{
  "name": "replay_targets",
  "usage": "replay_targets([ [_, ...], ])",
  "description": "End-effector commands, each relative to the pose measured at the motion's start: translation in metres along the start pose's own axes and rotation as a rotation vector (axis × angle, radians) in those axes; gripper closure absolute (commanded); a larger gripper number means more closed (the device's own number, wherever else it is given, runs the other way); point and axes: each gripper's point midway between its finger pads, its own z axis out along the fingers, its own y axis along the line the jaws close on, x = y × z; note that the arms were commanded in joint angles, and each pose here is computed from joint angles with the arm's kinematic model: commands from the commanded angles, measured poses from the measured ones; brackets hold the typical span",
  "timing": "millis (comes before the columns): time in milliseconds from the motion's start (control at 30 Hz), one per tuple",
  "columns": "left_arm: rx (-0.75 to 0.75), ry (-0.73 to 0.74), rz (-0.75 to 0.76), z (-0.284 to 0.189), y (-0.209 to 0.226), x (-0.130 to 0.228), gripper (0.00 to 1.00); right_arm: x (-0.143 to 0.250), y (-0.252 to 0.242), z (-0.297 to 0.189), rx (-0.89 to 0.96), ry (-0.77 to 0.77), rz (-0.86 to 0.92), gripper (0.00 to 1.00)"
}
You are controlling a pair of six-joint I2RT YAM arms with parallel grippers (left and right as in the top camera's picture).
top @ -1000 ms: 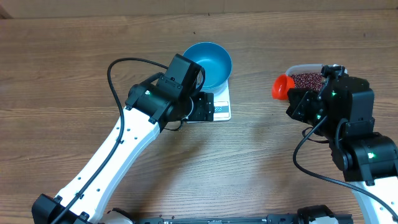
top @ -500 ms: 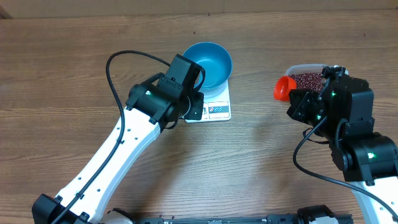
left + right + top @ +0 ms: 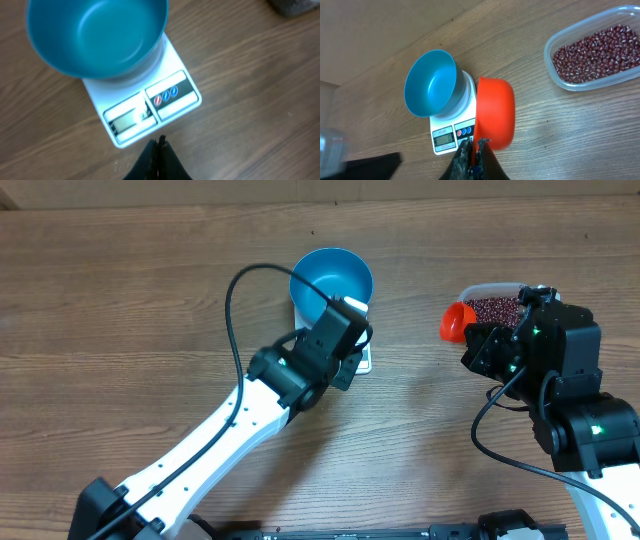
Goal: Scoop item into bowl and weigh 150g on scale
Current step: 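Move the left gripper down to the scale's button panel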
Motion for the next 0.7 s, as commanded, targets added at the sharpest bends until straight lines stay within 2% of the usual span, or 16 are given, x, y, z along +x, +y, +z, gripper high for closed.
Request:
replay_targets([
  [0, 0.013, 0.014, 0.034, 0.023, -0.002, 0.023, 0.96, -0.01, 0.009, -0.01, -0.025, -0.038, 0.002, 0.96],
  [200, 0.026, -0.049, 0.114, 0.043, -0.005, 0.029, 0.96, -0.01, 0.009, -0.01, -0.028, -0.037, 0.002, 0.96],
  [433, 0.003, 0.003, 0.17, 0.079, -0.005, 0.05, 0.96, -0.01, 0.009, -0.01, -0.028, -0.037, 0.002, 0.96],
  [500, -0.044, 0.005, 0.172, 0.084, 0.002, 0.051, 0.96, -0.01, 0.009, -0.01, -0.028, -0.037, 0.002, 0.96],
  [667, -0.048, -0.007, 0.169, 0.089, 0.002, 0.049, 0.96, -0.011, 0.01, -0.01, -0.03, -0.04, 0.002, 0.96],
])
